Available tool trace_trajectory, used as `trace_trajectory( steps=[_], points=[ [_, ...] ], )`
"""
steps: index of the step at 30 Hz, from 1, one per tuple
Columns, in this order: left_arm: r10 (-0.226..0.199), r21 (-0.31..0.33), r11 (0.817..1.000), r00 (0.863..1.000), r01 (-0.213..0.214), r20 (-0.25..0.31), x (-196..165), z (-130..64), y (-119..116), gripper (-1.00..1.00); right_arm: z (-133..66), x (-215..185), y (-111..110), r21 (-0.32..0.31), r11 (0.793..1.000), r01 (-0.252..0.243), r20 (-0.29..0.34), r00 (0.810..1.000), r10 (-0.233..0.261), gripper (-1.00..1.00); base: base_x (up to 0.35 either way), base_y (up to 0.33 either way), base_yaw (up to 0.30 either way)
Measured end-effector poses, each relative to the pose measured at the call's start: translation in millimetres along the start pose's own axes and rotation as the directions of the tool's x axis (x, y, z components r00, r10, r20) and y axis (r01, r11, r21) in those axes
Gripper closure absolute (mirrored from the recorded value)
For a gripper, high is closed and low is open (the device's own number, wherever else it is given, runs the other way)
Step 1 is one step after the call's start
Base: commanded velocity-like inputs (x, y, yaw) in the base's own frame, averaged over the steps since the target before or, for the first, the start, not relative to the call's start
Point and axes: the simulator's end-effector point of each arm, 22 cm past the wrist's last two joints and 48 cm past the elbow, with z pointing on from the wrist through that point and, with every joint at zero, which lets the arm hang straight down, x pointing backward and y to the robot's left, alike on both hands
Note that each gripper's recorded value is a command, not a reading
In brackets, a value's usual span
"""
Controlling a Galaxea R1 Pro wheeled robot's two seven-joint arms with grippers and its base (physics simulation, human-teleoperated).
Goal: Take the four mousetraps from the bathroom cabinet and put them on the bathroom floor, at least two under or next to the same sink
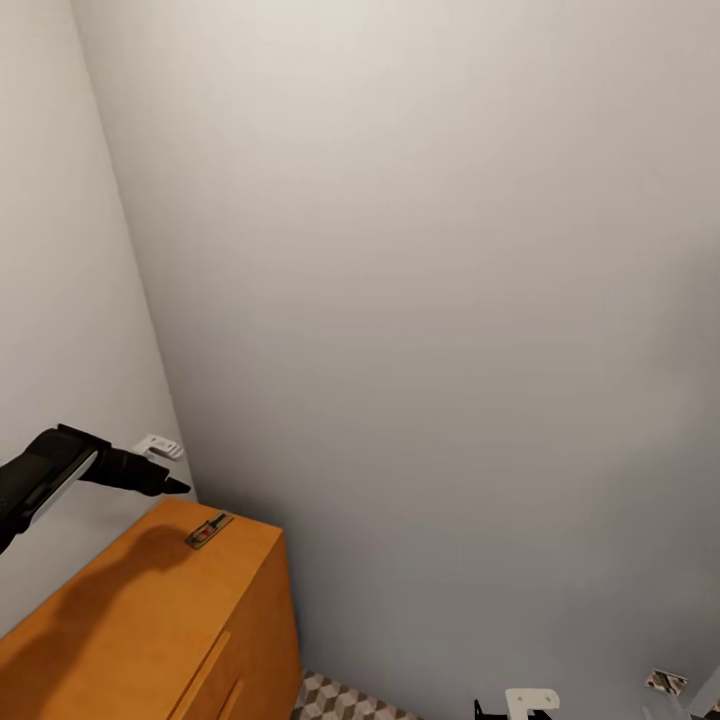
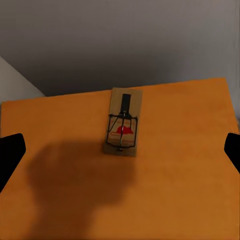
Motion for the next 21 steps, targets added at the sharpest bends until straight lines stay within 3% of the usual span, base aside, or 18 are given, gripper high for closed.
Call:
trace_trajectory(
  steps=[9,21],
  points=[
    [0.030,0.008,1.000,0.999,-0.030,-0.032,7.0,8.5,-9.7,-1.00,0.0,0.1,0.0,0.000,1.000,0.000,0.000,1.000,0.000,-1.00,0.000,0.000,0.000],
    [0.037,0.013,0.999,0.999,-0.037,-0.038,7.9,11.2,-13.5,-1.00,0.0,0.0,0.0,0.000,1.000,0.000,0.000,1.000,0.000,-1.00,0.000,0.000,0.000]
  ],
)
